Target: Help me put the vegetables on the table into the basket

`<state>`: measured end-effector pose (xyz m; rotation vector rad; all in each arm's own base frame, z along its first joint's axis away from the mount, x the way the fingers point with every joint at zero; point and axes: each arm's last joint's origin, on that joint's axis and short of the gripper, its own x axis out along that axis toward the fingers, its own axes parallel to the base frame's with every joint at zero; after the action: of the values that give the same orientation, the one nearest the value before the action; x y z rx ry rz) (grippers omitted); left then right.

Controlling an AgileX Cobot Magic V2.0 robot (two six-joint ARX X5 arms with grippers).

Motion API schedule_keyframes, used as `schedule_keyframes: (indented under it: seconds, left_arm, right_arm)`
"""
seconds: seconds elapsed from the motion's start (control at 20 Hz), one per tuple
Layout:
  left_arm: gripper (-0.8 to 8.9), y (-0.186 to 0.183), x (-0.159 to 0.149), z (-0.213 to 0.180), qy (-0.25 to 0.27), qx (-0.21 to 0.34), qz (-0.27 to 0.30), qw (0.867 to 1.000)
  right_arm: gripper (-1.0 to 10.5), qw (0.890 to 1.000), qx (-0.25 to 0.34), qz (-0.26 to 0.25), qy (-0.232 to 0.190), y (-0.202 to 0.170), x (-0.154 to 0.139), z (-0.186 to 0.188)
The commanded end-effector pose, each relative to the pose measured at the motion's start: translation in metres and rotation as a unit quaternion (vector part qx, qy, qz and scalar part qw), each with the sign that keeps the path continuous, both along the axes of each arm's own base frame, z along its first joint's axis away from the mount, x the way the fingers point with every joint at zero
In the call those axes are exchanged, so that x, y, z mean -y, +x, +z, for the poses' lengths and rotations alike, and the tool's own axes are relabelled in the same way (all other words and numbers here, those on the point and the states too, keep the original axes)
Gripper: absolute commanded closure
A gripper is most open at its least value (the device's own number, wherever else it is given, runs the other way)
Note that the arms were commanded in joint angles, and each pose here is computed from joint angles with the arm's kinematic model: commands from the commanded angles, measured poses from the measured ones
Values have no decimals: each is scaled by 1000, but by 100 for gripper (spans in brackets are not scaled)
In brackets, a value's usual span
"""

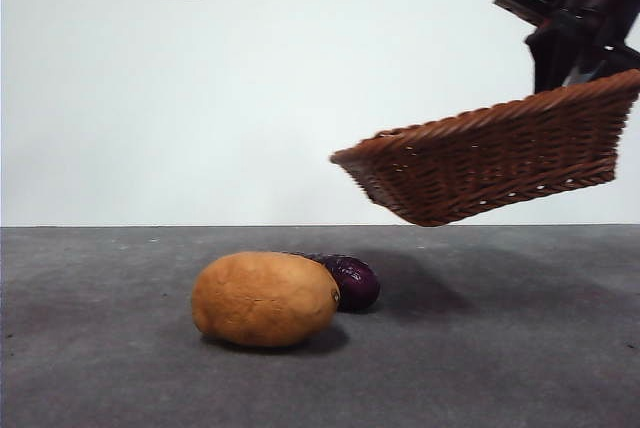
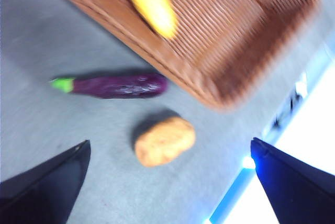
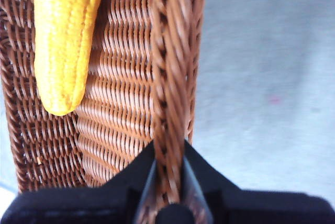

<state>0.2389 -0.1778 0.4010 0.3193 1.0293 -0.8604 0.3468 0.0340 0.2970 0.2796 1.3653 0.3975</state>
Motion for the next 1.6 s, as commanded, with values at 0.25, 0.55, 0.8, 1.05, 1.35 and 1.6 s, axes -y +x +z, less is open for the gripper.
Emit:
schedule_keyframes:
  seconds: [0.25, 0.55, 0.8, 1.05, 1.35, 1.6]
  left_arm:
    - [281, -23, 26, -83, 131, -31, -215, 967]
    - [271, -21, 28, -143, 178, 2, -231, 957]
    - [144, -15, 34, -146, 161, 51, -253, 953]
    - [84, -10, 38, -145, 151, 83, -270, 947]
    - [84, -2, 49, -175, 170, 40, -282, 943]
    - [84, 5, 60, -196, 150, 10, -270, 951]
  right_arm:
    - [963, 1000, 13, -26, 13, -1, 38, 3]
    - [963, 999, 15, -23, 25, -1, 38, 4]
    - [963, 999, 17, -20, 30, 0, 38, 4]
    - [963, 999, 18, -18, 30, 0, 38, 4]
    - [963, 999, 19, -15, 29, -1, 38, 4]
    - [963, 999, 20, -13, 29, -1, 38, 4]
